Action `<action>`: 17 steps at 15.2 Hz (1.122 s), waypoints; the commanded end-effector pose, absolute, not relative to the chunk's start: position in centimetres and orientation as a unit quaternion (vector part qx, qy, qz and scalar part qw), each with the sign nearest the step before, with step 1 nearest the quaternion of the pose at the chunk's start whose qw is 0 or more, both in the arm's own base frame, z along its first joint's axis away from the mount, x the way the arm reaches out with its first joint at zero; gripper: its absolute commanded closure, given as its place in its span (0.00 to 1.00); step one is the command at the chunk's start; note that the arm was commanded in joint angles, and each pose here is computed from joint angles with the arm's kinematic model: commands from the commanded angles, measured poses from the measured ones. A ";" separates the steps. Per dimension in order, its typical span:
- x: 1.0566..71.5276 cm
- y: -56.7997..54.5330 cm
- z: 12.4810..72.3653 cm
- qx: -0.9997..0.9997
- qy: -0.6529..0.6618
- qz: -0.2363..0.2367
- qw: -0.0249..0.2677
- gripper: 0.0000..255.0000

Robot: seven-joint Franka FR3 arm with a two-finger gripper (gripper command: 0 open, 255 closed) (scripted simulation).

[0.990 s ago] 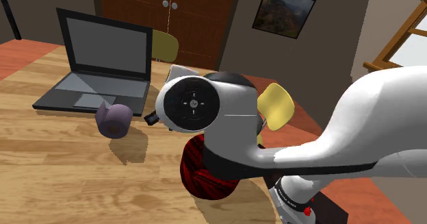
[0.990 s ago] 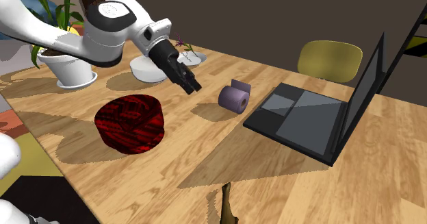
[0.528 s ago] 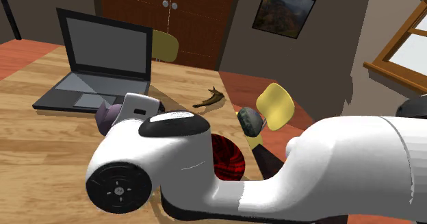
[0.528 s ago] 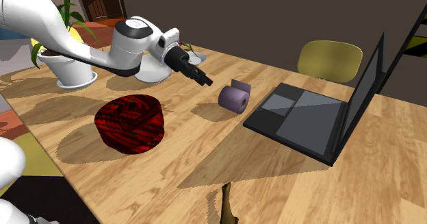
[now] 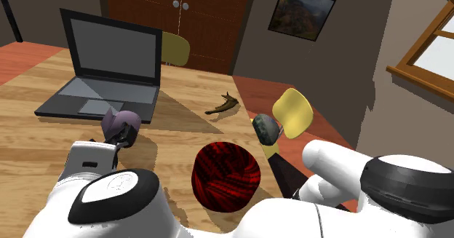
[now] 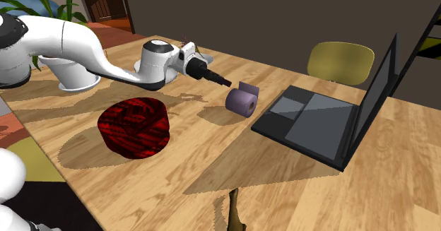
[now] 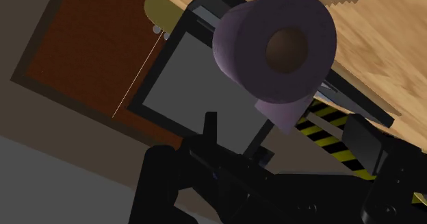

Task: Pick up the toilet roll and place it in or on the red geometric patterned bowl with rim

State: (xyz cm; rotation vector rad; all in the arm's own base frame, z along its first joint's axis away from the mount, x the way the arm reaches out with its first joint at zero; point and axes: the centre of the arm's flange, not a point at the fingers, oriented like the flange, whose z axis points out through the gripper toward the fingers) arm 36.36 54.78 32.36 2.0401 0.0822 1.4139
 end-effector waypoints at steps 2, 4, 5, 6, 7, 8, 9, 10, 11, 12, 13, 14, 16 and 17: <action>37.7 55.1 31.5 0.771 0.032 0.545 0.327 0.00; 38.6 54.6 31.3 0.771 0.032 0.545 0.327 0.00; 39.1 54.4 31.2 0.771 0.032 0.545 0.327 0.00; 39.5 54.1 31.1 0.771 0.032 0.545 0.327 0.00; 40.3 53.7 30.9 0.771 0.032 0.545 0.327 0.00; 40.3 53.7 30.9 0.771 0.032 0.545 0.327 0.00; 40.3 53.7 30.9 0.771 0.032 0.545 0.327 0.00; 40.3 53.7 30.9 0.771 0.032 0.545 0.327 0.00; 40.3 53.7 30.9 0.771 0.032 0.545 0.327 0.00; 40.3 53.7 30.9 0.771 0.032 0.545 0.327 0.00; 40.3 53.7 30.9 0.771 0.032 0.545 0.327 0.00; 40.3 53.7 30.9 0.771 0.032 0.545 0.327 0.00; 40.3 53.7 30.9 0.771 0.032 0.545 0.327 1.00; 40.3 53.7 30.9 0.771 0.032 0.545 0.327 1.00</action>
